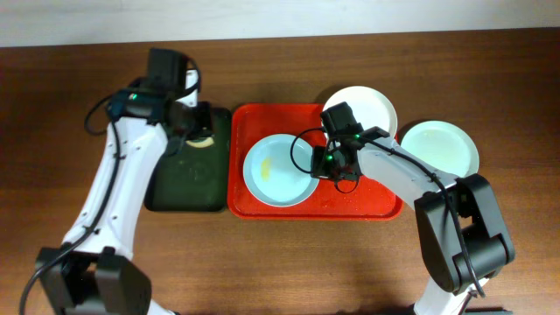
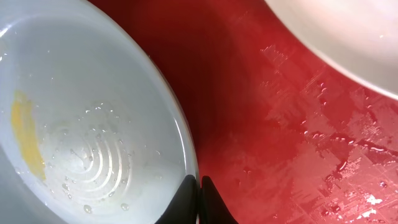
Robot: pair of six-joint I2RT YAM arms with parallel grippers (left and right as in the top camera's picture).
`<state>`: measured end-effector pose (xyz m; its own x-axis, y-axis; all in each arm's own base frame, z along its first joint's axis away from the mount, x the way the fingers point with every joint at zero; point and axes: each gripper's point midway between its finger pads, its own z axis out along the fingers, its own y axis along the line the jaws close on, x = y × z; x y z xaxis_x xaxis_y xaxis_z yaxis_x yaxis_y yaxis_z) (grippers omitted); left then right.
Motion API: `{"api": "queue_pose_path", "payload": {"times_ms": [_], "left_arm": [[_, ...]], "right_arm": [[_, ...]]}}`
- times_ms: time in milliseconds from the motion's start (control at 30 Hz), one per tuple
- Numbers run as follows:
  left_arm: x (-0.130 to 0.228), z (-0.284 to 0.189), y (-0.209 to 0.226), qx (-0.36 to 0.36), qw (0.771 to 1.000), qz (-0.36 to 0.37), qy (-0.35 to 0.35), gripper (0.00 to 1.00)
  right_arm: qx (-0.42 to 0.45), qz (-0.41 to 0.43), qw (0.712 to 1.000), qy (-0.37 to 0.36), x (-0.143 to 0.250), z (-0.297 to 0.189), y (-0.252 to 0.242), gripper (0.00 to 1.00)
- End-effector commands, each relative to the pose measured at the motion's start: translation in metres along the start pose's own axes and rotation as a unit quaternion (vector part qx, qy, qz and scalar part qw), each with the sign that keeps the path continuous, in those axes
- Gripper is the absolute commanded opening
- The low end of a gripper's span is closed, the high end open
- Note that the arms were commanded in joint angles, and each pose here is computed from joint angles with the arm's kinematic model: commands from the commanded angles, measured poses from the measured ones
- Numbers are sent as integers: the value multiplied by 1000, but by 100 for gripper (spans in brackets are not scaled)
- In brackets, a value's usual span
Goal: Clean dirty plates on tray and stack at the side
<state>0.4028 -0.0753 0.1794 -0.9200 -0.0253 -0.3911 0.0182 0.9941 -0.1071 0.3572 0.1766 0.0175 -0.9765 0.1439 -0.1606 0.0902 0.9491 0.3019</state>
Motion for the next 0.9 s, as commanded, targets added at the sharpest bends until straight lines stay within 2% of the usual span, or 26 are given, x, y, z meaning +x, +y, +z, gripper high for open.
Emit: {"api": "queue_pose_path", "payload": {"times_ms": [0, 300, 467, 867], "left_arm": [[7, 10, -41, 24, 999, 32, 35, 0], [51, 74, -96, 27, 988, 93, 121, 0], [65, 101, -97, 18, 983, 98, 153, 0], [68, 130, -100, 9, 985, 59, 160, 0]], "right_arm": [[16, 0, 1000, 11, 8, 9, -7, 4], [20, 1, 1000, 15, 10, 9, -8, 4], [20, 1, 1000, 16, 11, 9, -9, 4], [21, 1, 1000, 16, 11, 9, -9, 4]]}}
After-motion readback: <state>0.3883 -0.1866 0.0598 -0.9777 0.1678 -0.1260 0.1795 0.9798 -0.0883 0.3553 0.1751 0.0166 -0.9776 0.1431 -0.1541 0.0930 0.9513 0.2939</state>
